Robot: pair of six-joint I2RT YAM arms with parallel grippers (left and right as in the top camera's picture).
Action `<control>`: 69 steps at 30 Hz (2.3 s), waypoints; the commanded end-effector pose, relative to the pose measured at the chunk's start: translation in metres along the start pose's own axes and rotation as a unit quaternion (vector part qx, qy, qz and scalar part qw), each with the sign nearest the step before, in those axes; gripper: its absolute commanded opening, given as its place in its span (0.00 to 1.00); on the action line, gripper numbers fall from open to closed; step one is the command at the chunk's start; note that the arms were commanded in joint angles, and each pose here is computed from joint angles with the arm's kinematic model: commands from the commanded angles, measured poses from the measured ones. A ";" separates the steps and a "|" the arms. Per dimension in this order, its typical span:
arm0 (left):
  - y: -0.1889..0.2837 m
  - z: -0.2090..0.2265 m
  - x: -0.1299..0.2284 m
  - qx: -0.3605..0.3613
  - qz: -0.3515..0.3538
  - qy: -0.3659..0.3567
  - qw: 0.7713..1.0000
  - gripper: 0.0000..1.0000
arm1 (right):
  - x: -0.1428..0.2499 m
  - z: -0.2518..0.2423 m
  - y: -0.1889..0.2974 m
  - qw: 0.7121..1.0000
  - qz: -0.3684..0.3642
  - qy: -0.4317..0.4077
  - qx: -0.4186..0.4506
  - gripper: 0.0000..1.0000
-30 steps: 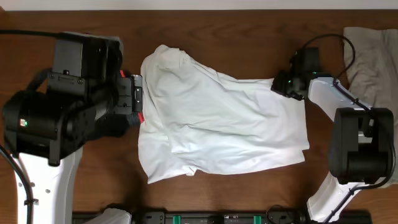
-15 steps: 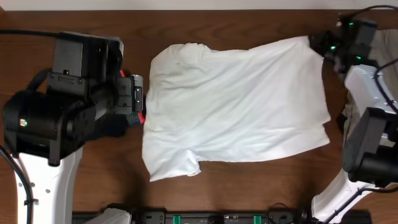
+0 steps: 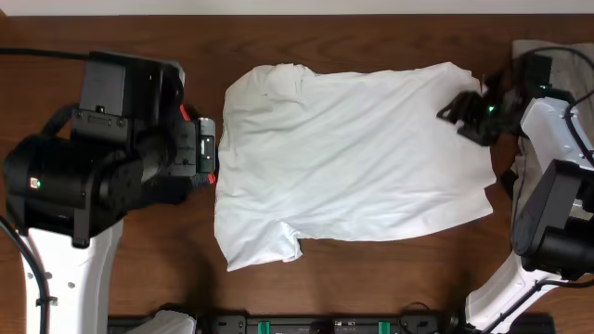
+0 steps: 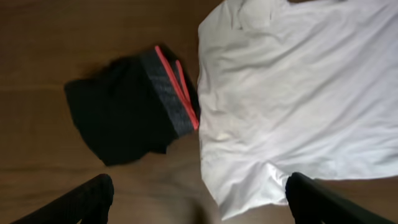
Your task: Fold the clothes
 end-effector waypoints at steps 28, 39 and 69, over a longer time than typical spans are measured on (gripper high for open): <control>0.006 0.002 0.034 0.002 0.059 0.052 0.997 0.84 | 0.057 -0.041 0.089 0.973 -0.086 -0.081 0.200 0.43; 0.004 0.001 0.031 0.003 0.056 0.056 0.997 0.84 | 0.011 -0.097 0.027 0.961 -0.116 -0.107 0.228 0.59; 0.003 -0.001 0.021 0.008 0.031 0.068 0.997 0.84 | -0.062 -0.042 -0.002 0.974 -0.219 -0.050 0.018 0.57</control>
Point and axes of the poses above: each gripper's point midway between its finger pads, its own y axis back along the fingers, its own z axis along the line the jaws close on, x = y × z, the point moved 3 cm from there along y, back along the fingers, and after that the axes turned 1 degree about y, right-handed, at the moved point
